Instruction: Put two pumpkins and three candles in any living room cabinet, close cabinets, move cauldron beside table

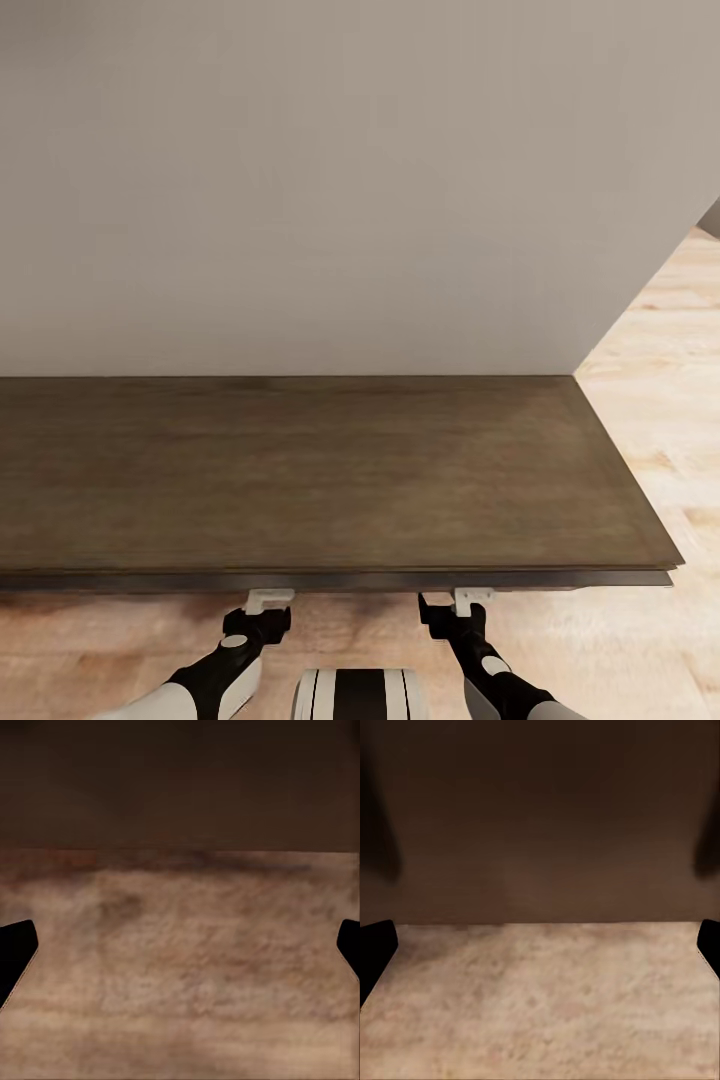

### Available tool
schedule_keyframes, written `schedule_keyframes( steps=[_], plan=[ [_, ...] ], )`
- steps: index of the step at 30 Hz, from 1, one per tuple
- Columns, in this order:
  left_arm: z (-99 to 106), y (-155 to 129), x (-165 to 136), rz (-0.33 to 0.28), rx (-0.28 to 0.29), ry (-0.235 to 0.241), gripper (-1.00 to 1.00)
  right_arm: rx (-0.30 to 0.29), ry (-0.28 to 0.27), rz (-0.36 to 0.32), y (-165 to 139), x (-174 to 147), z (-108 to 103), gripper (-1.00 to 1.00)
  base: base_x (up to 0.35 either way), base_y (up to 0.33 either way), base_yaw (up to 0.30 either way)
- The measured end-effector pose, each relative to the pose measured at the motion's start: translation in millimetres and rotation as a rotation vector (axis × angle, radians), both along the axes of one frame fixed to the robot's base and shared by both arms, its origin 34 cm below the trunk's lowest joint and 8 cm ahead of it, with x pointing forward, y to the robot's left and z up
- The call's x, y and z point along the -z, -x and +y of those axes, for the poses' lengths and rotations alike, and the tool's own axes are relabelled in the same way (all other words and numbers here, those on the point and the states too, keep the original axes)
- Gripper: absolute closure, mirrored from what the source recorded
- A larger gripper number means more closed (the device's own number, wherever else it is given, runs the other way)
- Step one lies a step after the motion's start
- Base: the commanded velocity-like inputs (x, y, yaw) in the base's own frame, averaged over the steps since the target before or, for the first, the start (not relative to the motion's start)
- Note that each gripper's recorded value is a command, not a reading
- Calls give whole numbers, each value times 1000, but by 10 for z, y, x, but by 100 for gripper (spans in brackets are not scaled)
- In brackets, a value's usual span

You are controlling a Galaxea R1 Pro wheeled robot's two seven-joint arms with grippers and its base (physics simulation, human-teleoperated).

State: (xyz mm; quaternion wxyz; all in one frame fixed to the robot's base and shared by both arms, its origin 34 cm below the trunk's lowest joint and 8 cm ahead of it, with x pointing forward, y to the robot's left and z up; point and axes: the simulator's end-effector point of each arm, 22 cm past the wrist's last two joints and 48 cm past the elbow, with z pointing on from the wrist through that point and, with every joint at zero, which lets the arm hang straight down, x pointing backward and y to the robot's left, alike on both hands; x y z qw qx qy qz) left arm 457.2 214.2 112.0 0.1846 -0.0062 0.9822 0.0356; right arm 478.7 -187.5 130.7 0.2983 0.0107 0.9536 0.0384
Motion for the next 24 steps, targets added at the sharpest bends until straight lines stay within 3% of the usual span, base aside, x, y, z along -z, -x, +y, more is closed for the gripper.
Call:
schedule_keyframes(
  steps=[10,14,24],
  plan=[
    [-8,244,55,32,7,0,-100,1,2,29,191,55,-4,-100,90,0,0],
    [1,1,0,0,-1,0,-100,-2,-1,0,0,-1,14,-100,-291,0,0],
    [3,-3,-1,0,-1,0,-100,-1,-1,0,0,-1,13,-100,-326,0,0]
  ],
)
